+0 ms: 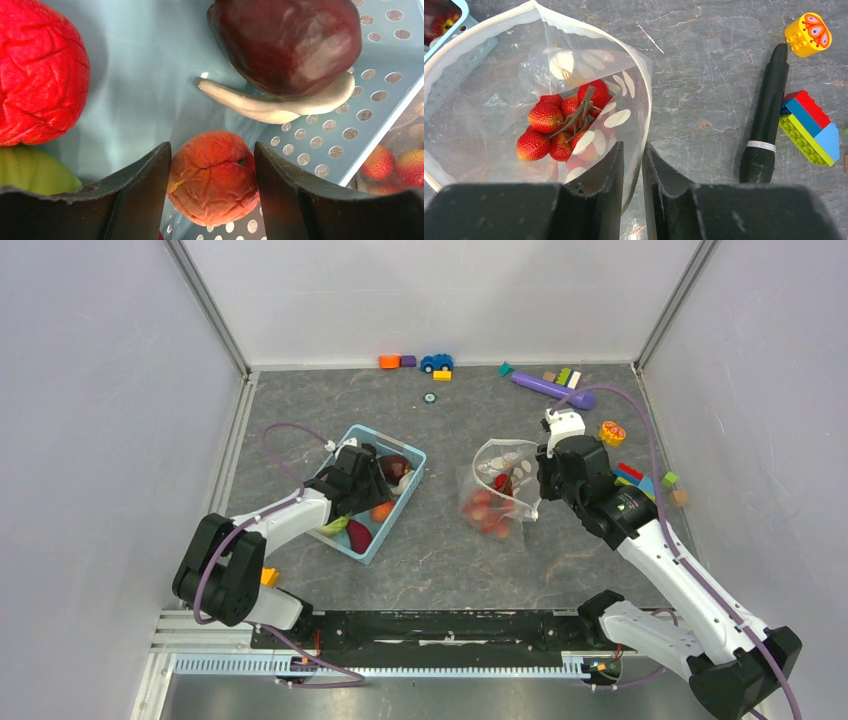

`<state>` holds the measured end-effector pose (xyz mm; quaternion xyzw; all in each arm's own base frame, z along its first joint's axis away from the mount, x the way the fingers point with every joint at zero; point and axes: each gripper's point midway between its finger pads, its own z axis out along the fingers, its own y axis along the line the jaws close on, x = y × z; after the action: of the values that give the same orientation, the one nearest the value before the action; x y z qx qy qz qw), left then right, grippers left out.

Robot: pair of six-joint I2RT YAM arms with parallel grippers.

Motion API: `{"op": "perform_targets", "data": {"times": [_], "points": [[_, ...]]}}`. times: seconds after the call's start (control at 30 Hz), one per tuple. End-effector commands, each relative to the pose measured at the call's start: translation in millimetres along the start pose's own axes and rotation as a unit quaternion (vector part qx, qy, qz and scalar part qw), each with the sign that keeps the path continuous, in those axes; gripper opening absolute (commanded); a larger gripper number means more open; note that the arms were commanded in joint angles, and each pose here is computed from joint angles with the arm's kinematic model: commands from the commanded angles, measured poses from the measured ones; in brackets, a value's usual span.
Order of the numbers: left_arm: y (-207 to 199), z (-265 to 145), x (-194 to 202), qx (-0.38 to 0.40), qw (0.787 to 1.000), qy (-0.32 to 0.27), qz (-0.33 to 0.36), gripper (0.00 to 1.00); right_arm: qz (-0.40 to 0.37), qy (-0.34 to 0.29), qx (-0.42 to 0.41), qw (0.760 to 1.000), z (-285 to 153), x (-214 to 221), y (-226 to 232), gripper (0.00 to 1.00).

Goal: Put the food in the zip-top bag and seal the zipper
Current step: Pick up the fake fruit from the bin.

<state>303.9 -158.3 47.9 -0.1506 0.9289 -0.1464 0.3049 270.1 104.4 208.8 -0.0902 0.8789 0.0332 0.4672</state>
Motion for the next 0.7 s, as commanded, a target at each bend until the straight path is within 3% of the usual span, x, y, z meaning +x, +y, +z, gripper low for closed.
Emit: {"op": "perform_targets", "data": {"times": [0.0, 0.1, 0.37, 0.67], "points": [[-14, 2, -8, 0.021, 0.999, -0.005, -0.023, 0.65, 0.012, -0.022, -0.004, 1.000, 0, -10, 1, 0.25], [-17, 3, -3, 0.029, 0.999, 0.008, -0.025, 0.60, 0.012, -0.023, -0.005, 1.000, 0, -11, 2, 0.25], [-5, -4, 8, 0.009, 0.999, 0.026, -0.024, 0.58, 0.009, -0.024, -0.004, 1.000, -1, -11, 1, 0.25], [-7, -25, -15, -0.003, 1.000, -0.009, -0.018, 0.39, 0.010, -0.031, -0.005, 0.999, 0, -14, 1, 0.24]]}}
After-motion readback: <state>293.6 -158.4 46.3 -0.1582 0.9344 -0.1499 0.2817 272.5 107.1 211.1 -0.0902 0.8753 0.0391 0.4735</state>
